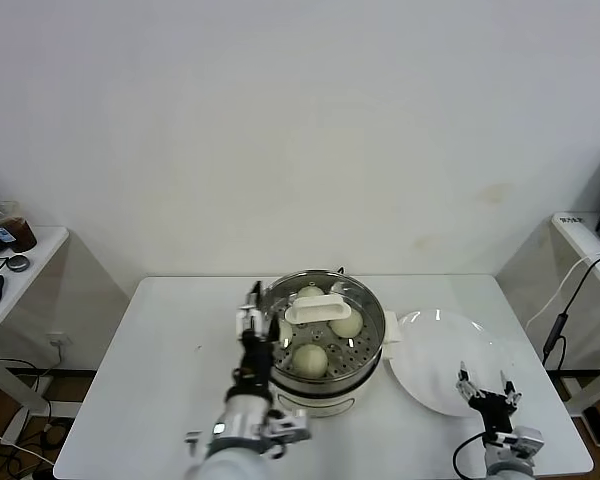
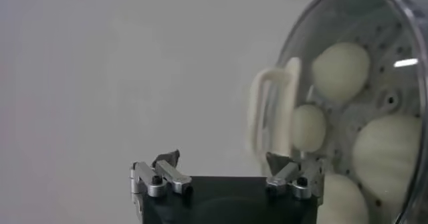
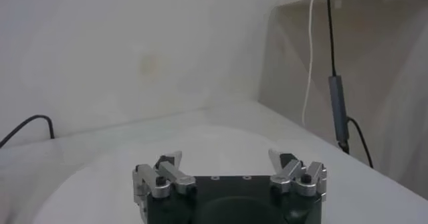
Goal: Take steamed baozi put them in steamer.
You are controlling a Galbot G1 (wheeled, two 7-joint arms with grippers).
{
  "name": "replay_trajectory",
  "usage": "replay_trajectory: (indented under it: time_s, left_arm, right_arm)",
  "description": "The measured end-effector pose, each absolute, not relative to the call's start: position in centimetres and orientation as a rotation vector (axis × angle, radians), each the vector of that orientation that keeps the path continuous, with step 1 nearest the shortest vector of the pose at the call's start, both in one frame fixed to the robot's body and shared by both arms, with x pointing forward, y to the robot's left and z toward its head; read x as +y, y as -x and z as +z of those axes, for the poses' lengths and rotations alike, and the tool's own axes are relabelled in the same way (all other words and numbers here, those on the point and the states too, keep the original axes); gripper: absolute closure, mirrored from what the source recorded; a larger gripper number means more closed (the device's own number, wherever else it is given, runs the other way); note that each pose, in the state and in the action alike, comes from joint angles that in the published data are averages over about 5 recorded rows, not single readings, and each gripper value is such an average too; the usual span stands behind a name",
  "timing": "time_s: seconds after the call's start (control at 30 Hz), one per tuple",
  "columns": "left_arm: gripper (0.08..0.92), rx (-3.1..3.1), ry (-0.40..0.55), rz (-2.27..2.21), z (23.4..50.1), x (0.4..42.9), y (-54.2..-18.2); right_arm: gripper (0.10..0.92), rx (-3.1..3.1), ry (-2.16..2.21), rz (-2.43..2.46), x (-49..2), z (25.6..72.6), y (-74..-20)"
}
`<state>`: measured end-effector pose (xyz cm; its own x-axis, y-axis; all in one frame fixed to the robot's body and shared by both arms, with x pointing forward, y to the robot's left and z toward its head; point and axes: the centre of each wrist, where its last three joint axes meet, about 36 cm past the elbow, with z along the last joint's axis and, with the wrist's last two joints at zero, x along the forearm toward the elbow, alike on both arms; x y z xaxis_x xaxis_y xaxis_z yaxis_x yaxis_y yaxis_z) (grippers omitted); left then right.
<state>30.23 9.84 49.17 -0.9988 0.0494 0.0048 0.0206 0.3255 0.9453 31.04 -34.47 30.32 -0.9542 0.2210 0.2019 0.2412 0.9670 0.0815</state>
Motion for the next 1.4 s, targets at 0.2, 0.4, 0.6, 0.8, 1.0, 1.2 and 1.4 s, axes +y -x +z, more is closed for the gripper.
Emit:
replay_trajectory:
  time_s: [0.2, 0.4, 0.6, 0.8, 1.0, 1.2, 1.4]
  left_arm:
    - [0.177, 2.716, -0.064, 1.525, 49.5, 14.8, -29.5]
    - [0.177, 2.887, -0.086, 1.229, 46.9, 19.8, -29.4]
    - [0.177, 3.098, -0.077, 0.904, 42.7, 22.8, -28.3]
    - [0.177, 3.276, -0.034, 0.681, 39.8, 24.0, -26.2]
    - [0.177, 3.357, -0.019, 0.558, 38.6, 24.5, -24.3]
    - [0.177, 3.391, -0.012, 0.498, 38.3, 24.8, -23.1]
    - [0.177, 3.408, -0.008, 0.473, 38.5, 25.1, -22.1]
  right_arm:
    - [0.2, -2.947, 0.252, -0.111, -33.9, 31.7, -30.4]
    - [0.2, -2.942, 0.131, -0.049, -33.0, 33.2, -29.3]
    - [0.2, -2.924, 0.038, 0.016, -32.0, 34.3, -27.9]
    - [0.2, -2.907, -0.028, 0.052, -30.8, 35.1, -26.7]
    - [0.2, -2.894, -0.061, 0.086, -30.2, 35.8, -25.8]
    - [0.2, -2.867, -0.093, 0.125, -30.0, 36.7, -25.1]
    - [0.2, -2.843, -0.12, 0.146, -29.9, 37.5, -24.2]
